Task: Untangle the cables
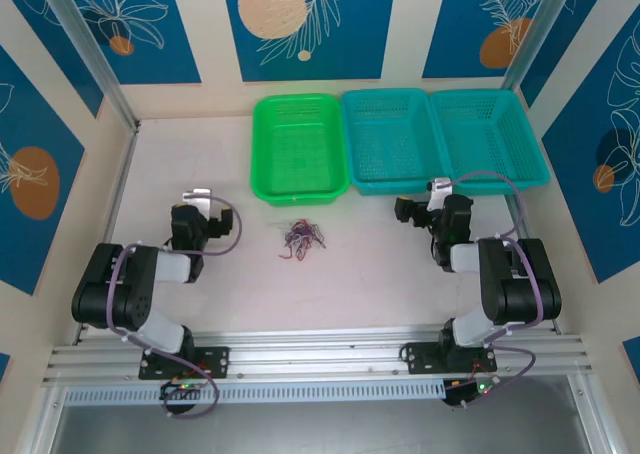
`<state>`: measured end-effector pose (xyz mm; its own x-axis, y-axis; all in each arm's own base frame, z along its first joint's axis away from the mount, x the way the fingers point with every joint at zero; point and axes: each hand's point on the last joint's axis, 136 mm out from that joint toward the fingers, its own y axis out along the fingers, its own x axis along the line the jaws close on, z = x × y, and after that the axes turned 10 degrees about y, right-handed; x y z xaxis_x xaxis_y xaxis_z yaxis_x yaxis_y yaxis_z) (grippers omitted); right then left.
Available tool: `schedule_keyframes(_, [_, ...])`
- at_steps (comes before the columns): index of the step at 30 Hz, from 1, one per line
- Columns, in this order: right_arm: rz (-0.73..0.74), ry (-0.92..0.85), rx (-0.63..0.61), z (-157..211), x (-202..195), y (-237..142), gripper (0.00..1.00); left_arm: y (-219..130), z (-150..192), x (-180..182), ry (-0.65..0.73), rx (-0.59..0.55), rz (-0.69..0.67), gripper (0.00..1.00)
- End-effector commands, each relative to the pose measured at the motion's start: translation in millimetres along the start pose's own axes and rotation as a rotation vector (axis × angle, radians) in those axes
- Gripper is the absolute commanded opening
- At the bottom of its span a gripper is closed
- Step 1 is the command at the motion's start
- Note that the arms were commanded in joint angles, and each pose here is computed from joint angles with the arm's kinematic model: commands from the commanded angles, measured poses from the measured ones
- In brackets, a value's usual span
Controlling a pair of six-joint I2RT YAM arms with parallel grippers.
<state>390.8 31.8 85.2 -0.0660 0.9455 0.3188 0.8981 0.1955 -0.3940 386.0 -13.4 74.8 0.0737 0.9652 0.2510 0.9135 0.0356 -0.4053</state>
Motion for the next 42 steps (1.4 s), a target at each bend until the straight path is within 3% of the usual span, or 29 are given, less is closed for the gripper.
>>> schedule_keyframes(1, [-0.011,-0.03,-0.023,-10,4,1,0.99,1,-17,4,-0.008,-0.054,-0.006,1.0])
schedule_keyframes(18, [-0.033,-0.033,-0.035,-12,8,-4,0.99,0,-16,4,-0.008,-0.055,-0.007,1.0])
schedule_keyframes(23, [0.105,0.072,-0.065,-41,-5,-38,0.99,-25,-26,25,-0.051,-0.113,-0.113,1.0])
schedule_keyframes(25, [0.172,0.155,-0.03,-54,-7,-59,0.99,-39,-31,37,-0.093,-0.067,-0.162,1.0])
schedule_keyframes(29, [0.168,0.327,0.024,-79,14,-106,0.99,-72,-38,56,-0.234,0.006,-0.228,1.0])
schedule_keyframes(34, [-0.008,0.447,0.237,-84,74,-149,1.0,-107,-46,28,-0.439,0.128,-0.03,1.0])
schedule_keyframes(38, [-0.139,0.463,0.459,-72,126,-173,0.99,-135,-46,-23,-0.549,0.286,0.237,1.0])
schedule_keyframes(42, [-0.215,0.408,0.664,-44,170,-184,0.99,-164,-50,-82,-0.593,0.349,0.484,0.97])
